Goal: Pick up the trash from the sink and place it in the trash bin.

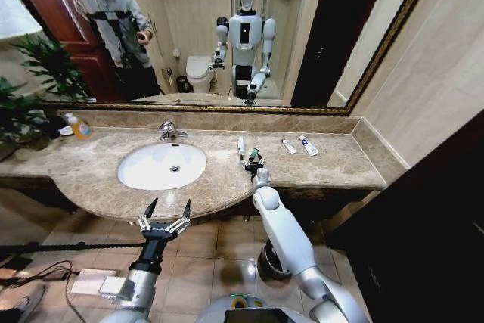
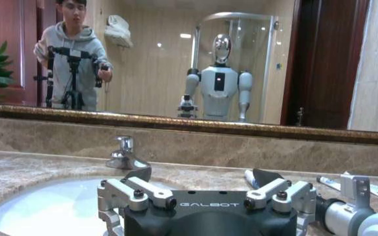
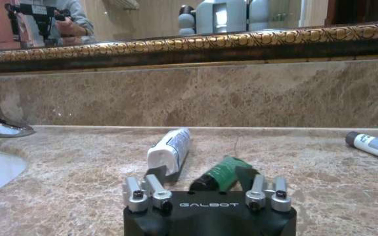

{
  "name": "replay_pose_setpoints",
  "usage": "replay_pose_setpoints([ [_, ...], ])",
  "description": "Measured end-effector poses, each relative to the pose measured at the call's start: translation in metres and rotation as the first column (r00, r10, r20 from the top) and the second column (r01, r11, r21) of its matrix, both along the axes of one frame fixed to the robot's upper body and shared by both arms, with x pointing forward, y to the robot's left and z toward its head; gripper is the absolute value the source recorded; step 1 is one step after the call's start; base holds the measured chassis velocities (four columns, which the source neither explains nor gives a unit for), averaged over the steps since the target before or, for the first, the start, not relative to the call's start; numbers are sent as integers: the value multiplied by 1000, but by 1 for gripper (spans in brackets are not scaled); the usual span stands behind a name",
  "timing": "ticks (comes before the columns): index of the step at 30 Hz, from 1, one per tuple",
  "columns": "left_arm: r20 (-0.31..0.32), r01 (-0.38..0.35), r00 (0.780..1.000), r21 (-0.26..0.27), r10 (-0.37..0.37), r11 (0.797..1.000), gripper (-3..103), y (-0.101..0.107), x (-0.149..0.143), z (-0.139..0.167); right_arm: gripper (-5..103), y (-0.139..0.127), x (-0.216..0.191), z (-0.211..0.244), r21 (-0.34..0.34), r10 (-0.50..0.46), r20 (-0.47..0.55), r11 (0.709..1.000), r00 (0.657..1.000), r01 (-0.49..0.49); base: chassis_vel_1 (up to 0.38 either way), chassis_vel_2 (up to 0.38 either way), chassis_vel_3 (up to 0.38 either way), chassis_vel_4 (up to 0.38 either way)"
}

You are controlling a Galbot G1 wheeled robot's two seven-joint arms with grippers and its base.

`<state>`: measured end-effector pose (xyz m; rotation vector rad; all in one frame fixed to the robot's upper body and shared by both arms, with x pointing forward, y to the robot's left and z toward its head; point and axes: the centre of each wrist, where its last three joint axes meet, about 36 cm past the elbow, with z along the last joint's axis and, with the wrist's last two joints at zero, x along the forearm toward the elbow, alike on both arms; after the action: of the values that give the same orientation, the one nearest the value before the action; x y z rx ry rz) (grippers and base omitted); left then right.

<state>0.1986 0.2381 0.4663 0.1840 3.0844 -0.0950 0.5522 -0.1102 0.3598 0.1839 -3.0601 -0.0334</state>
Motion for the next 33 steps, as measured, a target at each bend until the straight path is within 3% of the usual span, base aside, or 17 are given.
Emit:
replay_pose_setpoints([
  [6,0,0,1000,0,0,1000,100,0,0,0,56,-2,1,-2,-1,1,0,1000,1000,-1,0,0,0,0],
  [10,0,0,1000,0,0,1000,100,0,0,0,34,-8,2,-4,-4,-6,1,1000,1000,6,0,0,0,0],
  [15,0,0,1000,0,0,1000,100,0,0,0,21,-13,3,-6,-5,-14,-1,1000,1000,14,0,0,0,0],
  [27,0,0,1000,0,0,1000,100,0,0,0,21,-24,-6,-2,22,-27,-1,999,1000,27,0,0,0,0],
  [33,0,0,1000,0,0,1000,100,0,0,0,21,-48,-30,9,35,-42,17,999,999,41,0,0,0,0],
])
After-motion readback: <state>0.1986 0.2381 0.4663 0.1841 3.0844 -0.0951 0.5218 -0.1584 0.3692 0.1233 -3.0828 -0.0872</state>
